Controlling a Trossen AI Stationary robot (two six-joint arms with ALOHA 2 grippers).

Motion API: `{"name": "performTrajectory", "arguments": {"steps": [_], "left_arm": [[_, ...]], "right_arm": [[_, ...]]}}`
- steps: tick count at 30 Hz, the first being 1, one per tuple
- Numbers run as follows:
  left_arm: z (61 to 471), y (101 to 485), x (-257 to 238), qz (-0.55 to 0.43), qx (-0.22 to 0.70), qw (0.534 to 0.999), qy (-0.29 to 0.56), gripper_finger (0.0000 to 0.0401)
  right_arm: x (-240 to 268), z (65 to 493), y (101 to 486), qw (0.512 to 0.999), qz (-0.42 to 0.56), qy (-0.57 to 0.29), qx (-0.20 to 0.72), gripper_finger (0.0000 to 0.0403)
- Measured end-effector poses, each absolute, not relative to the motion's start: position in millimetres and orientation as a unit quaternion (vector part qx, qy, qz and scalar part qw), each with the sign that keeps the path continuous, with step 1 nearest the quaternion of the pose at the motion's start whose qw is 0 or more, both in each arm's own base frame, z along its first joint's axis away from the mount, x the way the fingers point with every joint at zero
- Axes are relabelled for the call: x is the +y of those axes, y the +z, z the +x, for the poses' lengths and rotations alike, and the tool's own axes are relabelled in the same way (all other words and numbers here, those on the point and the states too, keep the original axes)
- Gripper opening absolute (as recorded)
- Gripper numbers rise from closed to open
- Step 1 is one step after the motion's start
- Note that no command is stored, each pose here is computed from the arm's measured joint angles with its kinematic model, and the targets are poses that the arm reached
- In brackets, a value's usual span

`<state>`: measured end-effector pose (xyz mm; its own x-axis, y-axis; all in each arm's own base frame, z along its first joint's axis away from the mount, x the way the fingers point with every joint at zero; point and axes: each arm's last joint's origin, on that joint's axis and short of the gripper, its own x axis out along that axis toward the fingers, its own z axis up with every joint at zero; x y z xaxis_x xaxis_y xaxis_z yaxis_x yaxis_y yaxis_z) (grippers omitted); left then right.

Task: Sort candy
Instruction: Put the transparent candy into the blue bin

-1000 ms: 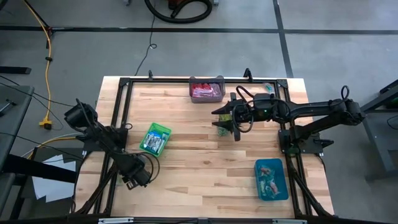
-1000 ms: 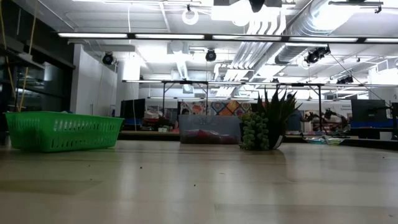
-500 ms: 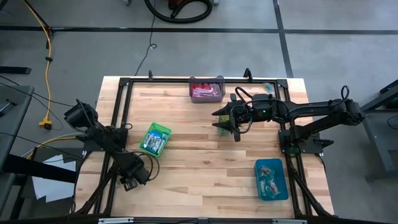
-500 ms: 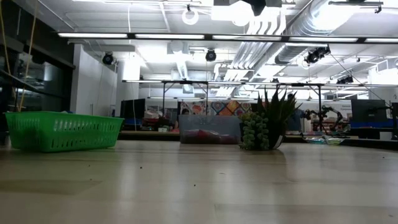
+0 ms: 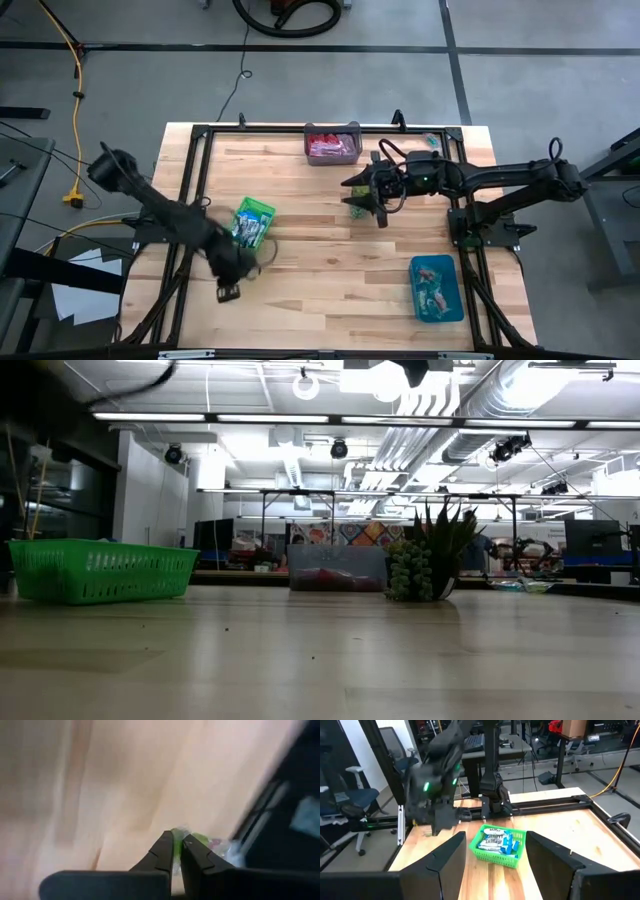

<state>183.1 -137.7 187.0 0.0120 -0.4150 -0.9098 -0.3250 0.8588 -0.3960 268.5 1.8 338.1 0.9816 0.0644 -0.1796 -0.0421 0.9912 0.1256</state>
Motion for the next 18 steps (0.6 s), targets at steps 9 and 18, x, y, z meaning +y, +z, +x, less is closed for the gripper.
{"name": "performTrajectory", "arguments": {"steps": [9,18], "left_arm": [[227,300,-52,-0.201,0.331,0.921,-0.046,0.0002],[274,346,30,-0.055,-0.028,0.997,-0.039,0.0001]], "right_arm": [[2,254,353,0.995,0.08,0.028,0.061,0.0199],[4,256,357,0.995,0.094,0.032,0.034,0.0199]]}}
